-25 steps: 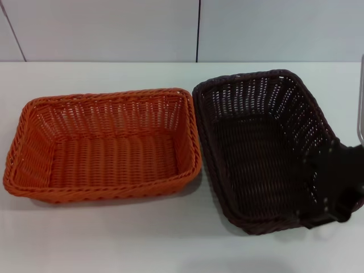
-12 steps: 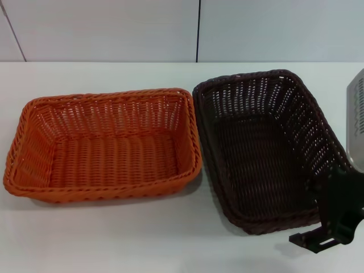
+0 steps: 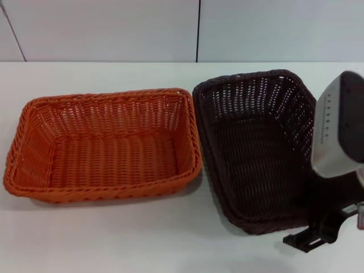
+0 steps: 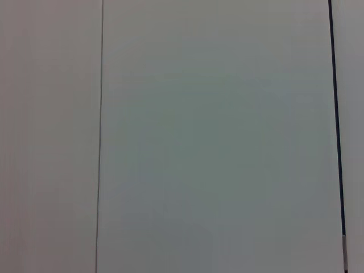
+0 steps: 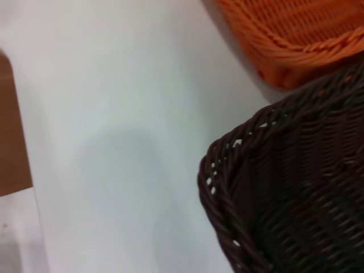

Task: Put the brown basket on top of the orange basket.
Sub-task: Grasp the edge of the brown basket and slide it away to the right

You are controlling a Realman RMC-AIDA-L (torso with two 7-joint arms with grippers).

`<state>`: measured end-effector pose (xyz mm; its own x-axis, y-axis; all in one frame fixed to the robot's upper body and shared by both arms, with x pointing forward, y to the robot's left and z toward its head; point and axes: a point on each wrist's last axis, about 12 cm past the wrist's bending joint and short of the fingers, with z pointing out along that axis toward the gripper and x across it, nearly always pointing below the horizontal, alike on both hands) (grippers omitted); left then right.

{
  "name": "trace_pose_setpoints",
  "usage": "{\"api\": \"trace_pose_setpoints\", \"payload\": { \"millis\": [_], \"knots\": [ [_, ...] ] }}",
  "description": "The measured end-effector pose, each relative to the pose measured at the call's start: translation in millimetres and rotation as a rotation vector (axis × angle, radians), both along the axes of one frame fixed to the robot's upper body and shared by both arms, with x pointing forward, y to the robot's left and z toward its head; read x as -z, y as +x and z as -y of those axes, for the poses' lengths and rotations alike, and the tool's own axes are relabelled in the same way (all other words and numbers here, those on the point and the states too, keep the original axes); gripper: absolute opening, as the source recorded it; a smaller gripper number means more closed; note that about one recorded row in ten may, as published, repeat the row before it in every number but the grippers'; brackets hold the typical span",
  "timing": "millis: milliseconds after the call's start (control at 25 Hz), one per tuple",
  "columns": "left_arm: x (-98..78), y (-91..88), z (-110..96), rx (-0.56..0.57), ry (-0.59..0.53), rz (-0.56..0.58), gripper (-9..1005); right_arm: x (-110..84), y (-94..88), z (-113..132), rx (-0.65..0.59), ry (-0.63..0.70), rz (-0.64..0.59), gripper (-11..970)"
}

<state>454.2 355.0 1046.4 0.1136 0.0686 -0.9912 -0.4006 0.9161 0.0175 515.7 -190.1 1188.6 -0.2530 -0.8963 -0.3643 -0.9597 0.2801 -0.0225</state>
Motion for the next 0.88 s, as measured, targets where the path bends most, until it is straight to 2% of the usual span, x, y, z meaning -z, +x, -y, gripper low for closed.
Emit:
{"api": "trace_pose_setpoints", "payload": {
  "millis": [240,560,760,840,880],
  "knots": [
    [-0.8,1.1,-2.2,-0.004,0.004,0.002,756,15.5,4.8,-7.3,0.014,-0.076,0.023,607],
    [-0.3,0.7,-6.4,-0.014,0.012,-0.002,756,17.7,4.3,-19.9,-0.003,-0.114,0.06,589],
    [0.3,2.2,-7.2,-0.014,0.019,-0.005,756,12.8,4.5,-25.2,-0.009,-0.104,0.075,347],
    [1.3,2.3,-7.3,-0.013,0.021,-0.009,756,7.4,2.1,-27.6,-0.012,-0.089,0.099,193],
    [1.3,2.3,-7.3,-0.013,0.021,-0.009,756,7.4,2.1,-27.6,-0.012,-0.089,0.099,188]
  ]
}}
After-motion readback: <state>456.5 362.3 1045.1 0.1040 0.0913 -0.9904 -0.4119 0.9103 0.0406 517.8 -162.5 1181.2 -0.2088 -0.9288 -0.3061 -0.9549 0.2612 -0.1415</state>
